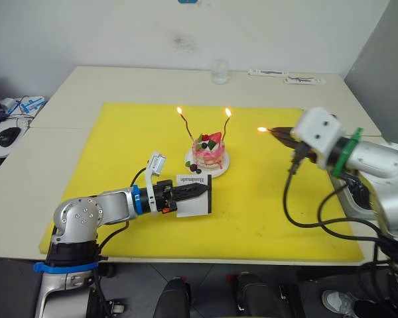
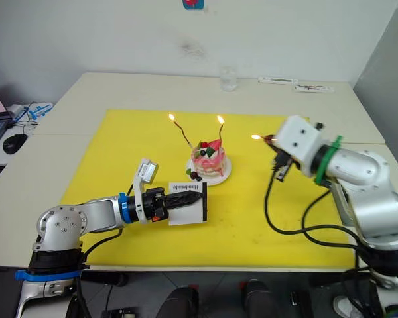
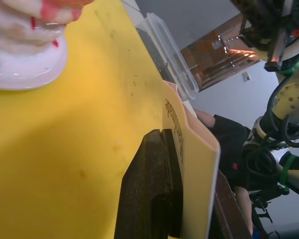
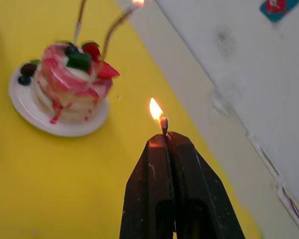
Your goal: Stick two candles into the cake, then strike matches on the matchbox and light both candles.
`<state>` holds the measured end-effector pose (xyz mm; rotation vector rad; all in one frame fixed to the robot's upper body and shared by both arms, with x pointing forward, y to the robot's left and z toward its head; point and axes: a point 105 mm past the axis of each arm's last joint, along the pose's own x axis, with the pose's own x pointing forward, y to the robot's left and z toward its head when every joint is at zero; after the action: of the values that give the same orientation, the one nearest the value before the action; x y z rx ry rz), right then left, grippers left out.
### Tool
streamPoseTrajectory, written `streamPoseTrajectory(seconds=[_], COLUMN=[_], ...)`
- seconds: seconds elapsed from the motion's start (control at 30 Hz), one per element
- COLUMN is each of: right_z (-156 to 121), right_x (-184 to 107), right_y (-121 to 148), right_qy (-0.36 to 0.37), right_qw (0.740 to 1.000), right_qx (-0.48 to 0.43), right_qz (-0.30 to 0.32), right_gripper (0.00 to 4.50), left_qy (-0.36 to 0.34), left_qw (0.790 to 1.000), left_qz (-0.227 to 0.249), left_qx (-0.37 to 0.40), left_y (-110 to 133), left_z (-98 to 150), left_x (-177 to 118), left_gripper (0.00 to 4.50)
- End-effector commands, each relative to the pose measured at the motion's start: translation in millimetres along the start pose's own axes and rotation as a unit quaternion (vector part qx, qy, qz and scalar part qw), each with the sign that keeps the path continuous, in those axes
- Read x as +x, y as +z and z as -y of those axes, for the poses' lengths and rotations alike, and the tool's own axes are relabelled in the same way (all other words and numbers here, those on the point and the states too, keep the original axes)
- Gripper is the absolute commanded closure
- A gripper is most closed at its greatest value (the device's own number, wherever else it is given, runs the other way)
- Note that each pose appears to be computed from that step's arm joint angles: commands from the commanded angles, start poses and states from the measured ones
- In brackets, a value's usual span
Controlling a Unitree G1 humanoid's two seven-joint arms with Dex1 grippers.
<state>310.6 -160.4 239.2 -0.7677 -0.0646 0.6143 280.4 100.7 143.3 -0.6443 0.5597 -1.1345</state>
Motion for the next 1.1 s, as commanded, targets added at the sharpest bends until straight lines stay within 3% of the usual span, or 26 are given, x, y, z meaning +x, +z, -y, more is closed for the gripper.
streamPoseTrajectory(seconds=[0.03, 0.3, 0.5, 0.63, 0.93, 1.1], right_z=[25.6, 50.1, 49.6, 52.3, 59.9, 59.2], right_x=[-31.7, -95.7, -120.3, -123.7, -121.1, -119.5], right_y=[-16.5, -101.4, -143.6, -151.8, -140.6, -125.7], right_qy=[-0.088, -0.241, -0.277, -0.291, -0.297, -0.267], right_qw=[0.995, 0.947, 0.918, 0.910, 0.919, 0.938], right_qx=[0.024, 0.108, 0.138, 0.154, 0.143, 0.122], right_qz=[-0.038, -0.181, -0.246, -0.251, -0.219, -0.185], right_gripper=[4.48, 4.48, 4.48, 3.51, 0.13, 0.03], left_qy=[-0.039, -0.058, -0.063, -0.063, -0.054, -0.041], left_qw=[0.999, 0.998, 0.998, 0.998, 0.999, 0.999], left_qz=[0.000, -0.003, -0.001, -0.001, 0.000, -0.010], left_qx=[0.013, 0.005, 0.003, 0.001, 0.001, 0.002], left_y=[0.7, -9.6, -12.0, -12.4, -12.9, -16.7], left_z=[15.9, 20.7, 21.4, 21.1, 17.6, 17.7], left_x=[10.6, 22.6, 27.2, 28.9, 27.5, 29.4], left_gripper=[4.50, 4.50, 4.50, 4.50, 4.50, 4.50])
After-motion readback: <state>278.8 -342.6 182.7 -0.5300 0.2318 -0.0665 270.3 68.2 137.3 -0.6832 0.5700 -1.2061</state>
